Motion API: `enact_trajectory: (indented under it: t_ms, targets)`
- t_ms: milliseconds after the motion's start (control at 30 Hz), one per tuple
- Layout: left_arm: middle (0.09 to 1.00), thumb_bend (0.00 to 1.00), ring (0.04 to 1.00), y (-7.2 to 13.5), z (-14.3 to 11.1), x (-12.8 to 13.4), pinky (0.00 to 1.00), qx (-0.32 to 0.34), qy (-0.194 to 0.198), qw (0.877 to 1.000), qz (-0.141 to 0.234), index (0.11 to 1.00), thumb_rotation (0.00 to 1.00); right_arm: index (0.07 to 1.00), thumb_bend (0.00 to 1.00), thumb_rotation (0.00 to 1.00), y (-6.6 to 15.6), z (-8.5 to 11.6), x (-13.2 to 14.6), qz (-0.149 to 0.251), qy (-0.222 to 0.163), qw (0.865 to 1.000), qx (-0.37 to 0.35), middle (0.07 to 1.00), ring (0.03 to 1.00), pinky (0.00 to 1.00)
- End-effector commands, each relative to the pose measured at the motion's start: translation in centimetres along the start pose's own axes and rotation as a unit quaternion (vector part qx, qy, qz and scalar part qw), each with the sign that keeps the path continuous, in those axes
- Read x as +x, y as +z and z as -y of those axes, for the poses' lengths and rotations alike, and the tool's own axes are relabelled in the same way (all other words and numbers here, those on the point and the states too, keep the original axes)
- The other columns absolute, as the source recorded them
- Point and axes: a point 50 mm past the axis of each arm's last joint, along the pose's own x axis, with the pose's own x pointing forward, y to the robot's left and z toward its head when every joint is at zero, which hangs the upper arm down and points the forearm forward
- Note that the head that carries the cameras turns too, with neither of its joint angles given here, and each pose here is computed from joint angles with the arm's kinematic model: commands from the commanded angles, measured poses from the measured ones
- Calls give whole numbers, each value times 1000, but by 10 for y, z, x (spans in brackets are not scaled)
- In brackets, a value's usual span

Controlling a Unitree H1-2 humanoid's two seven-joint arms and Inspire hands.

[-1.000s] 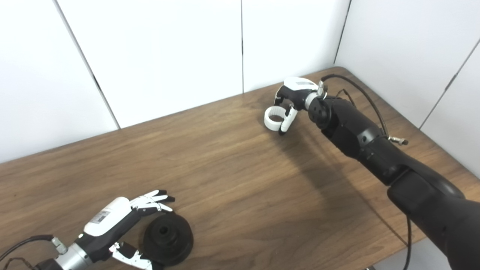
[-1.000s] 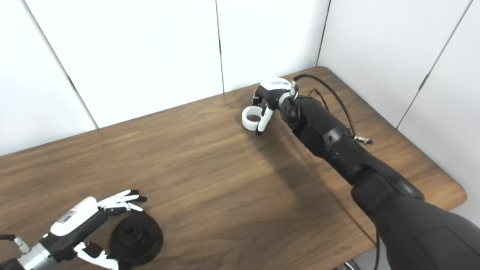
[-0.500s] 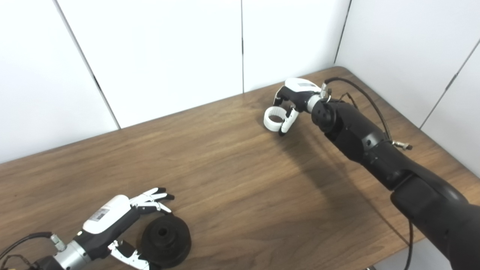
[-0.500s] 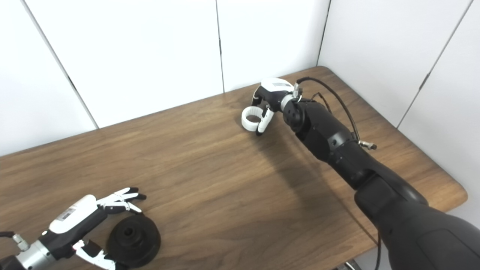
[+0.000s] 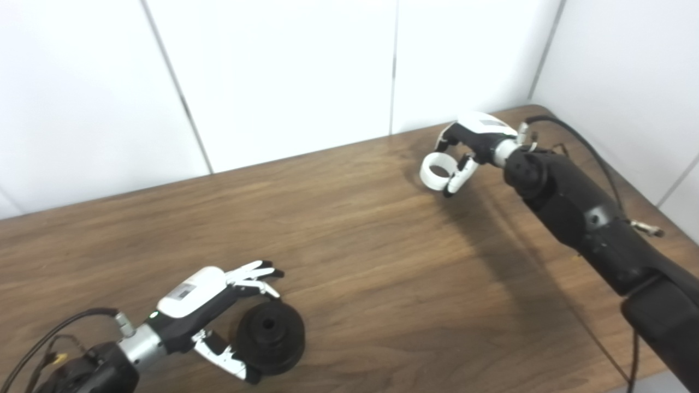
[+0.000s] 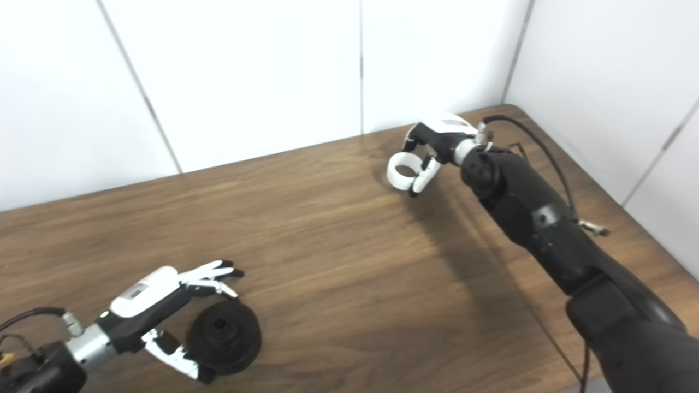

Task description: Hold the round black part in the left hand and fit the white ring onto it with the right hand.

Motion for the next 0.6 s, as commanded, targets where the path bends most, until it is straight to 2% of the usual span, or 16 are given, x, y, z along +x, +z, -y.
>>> enact_trajectory:
  t_ms: [0, 333, 567]
  targets:
    - [911, 522, 965, -1, 36, -3, 832, -11, -85, 996, -28, 489, 71, 484, 520, 131, 5, 38, -1, 31, -45, 998, -16, 753, 802, 805]
    - [912, 521, 969, 4, 37, 11, 872, -15, -79, 997, -21, 489, 74, 484, 520, 128, 21, 51, -9, 72, -48, 996, -16, 755, 795, 760]
    - [910, 522, 968, 7, 41, 21, 859, -10, -71, 997, -16, 488, 74, 484, 518, 130, 31, 52, -18, 102, -25, 994, -24, 772, 823, 769]
